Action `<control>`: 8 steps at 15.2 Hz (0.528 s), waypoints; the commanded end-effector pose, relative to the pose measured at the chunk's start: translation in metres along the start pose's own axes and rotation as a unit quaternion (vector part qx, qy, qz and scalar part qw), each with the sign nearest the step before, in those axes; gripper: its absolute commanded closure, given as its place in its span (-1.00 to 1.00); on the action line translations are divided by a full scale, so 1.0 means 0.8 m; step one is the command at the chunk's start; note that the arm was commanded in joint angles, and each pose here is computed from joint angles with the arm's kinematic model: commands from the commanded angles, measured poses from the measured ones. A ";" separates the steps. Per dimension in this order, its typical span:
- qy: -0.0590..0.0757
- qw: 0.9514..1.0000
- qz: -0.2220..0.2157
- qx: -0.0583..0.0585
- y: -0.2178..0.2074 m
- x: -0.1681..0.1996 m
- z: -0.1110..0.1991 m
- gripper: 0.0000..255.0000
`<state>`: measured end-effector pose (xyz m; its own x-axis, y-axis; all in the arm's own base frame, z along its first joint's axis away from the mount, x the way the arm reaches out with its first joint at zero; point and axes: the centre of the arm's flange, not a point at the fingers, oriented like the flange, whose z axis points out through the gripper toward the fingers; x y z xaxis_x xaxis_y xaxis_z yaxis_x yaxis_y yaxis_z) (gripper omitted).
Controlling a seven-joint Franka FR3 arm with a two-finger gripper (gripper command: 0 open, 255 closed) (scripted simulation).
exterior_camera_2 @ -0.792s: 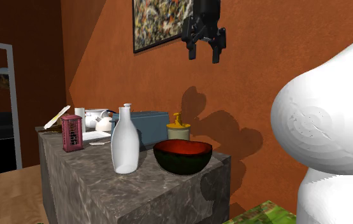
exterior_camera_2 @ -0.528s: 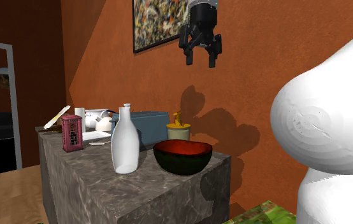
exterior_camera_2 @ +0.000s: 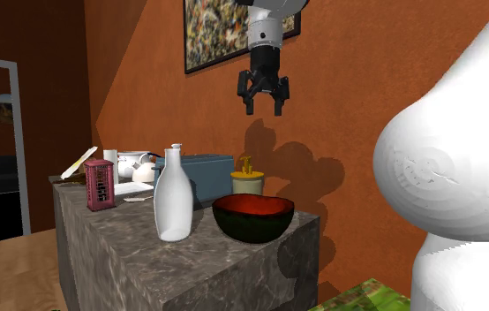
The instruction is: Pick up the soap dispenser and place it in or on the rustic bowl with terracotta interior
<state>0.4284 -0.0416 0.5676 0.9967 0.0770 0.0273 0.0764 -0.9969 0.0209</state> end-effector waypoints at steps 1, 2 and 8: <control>-0.001 1.000 0.002 -0.002 0.012 0.033 0.013 -1.00; -0.002 1.000 0.004 -0.002 0.016 0.047 0.020 -1.00; -0.006 1.000 0.011 -0.006 0.047 0.133 0.063 -1.00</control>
<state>0.5274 -0.0704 0.5260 0.9982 0.0578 0.0170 0.0572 -0.9979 0.0308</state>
